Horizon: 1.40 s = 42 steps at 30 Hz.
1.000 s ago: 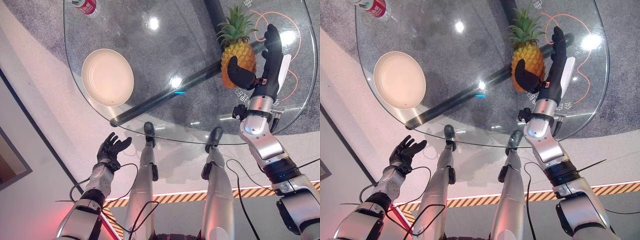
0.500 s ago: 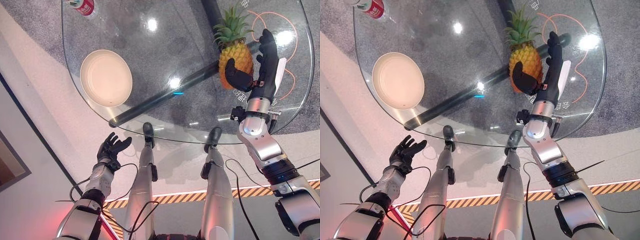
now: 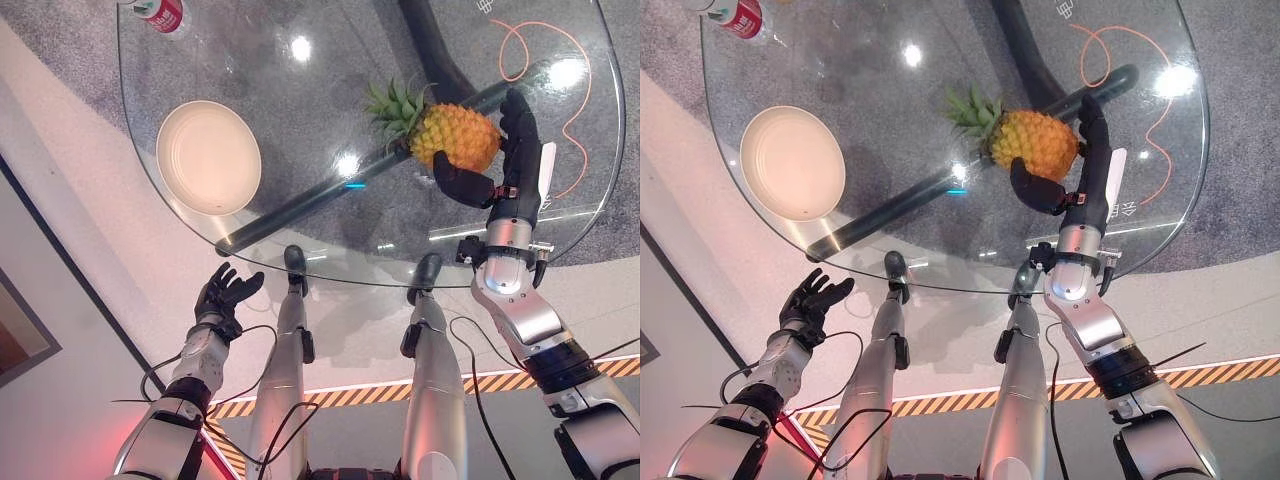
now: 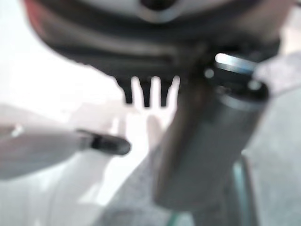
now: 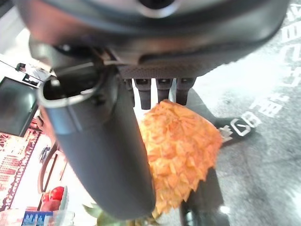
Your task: Pick up the fruit to the plate
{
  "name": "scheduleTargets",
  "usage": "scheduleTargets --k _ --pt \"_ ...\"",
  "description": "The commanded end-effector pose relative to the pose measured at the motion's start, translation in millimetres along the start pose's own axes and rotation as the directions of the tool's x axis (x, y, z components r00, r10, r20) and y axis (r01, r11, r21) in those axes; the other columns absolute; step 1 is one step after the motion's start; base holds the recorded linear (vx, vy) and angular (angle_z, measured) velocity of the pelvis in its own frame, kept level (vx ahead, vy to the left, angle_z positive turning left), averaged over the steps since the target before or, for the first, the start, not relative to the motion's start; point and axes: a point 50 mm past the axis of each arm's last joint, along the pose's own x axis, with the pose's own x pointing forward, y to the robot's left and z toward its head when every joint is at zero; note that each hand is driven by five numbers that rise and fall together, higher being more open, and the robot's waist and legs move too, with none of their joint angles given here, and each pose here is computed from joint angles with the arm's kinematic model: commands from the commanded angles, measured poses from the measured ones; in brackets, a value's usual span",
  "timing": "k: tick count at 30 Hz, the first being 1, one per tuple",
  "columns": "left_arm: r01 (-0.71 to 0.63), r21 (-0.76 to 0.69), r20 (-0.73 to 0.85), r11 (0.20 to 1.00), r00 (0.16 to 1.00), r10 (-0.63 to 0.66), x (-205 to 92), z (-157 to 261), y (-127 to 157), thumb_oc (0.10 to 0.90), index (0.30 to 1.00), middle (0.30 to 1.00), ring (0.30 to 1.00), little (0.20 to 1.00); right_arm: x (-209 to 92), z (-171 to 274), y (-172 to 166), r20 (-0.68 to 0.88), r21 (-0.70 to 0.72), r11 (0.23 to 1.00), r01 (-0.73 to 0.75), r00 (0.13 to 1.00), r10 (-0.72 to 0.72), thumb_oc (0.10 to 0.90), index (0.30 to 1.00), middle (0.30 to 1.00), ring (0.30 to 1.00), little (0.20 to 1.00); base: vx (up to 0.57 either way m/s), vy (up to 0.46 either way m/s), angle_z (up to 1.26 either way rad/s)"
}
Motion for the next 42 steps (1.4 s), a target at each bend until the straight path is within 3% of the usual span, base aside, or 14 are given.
scheduleTargets --k 1,11,21,27,30,36,42 --pt "-0.109 0.022 0.002 0.994 0.994 0.109 -8.2 -7.2 34.8 0.8 0.9 0.9 0.9 0.9 1.5 25.9 -13.4 0.146 0.038 0.999 0.023 0.989 -0.028 0.8 0.9 0.9 0.9 0.9 0.0 0.0 0.0" --pt "-0.111 0.027 0.001 0.993 0.994 0.111 -7.7 -5.6 36.9 0.8 0.9 0.9 0.9 0.9 -1.2 22.5 -10.3 0.134 0.008 1.0 -0.017 0.991 0.015 0.8 0.9 0.9 0.9 0.9 0.0 0.0 0.0" --pt "-0.108 0.046 0.002 0.993 0.994 0.108 -7.0 -2.4 39.6 0.8 0.9 0.9 0.9 0.9 9.3 40.7 -9.5 0.262 -0.233 0.972 -0.023 0.961 0.086 0.8 0.9 0.9 0.9 0.9 0.0 0.0 0.0" --pt "-0.105 0.064 0.005 0.992 0.994 0.105 -4.7 5.3 41.7 0.8 0.9 0.9 0.9 0.9 23.7 60.7 -12.6 0.358 -0.43 0.902 0.044 0.925 0.126 0.8 0.9 0.9 0.9 0.9 0.0 -0.016 0.0" --pt "-0.105 0.074 0.006 0.992 0.994 0.105 -3.8 10.1 45.0 0.8 0.9 0.9 0.9 0.9 33.4 73.9 -15.9 0.402 -0.547 0.831 0.102 0.903 0.154 0.8 0.9 0.9 0.9 0.9 0.01 -0.025 0.0" --pt "-0.104 0.092 0.009 0.99 0.995 0.104 -3.4 15.7 49.5 0.8 0.9 0.9 0.9 0.9 44.3 86.3 -19.1 0.4 -0.627 0.771 0.114 0.896 0.192 0.8 0.9 0.9 0.9 0.9 0.01 -0.033 0.01" --pt "-0.104 0.105 0.017 0.989 0.995 0.103 -1.5 23.5 49.5 0.8 0.9 0.9 0.9 0.9 51.8 81.9 -18.1 0.294 -0.658 0.753 0.013 0.925 0.241 0.8 0.9 0.9 0.9 0.9 0.0 -0.03 0.04"
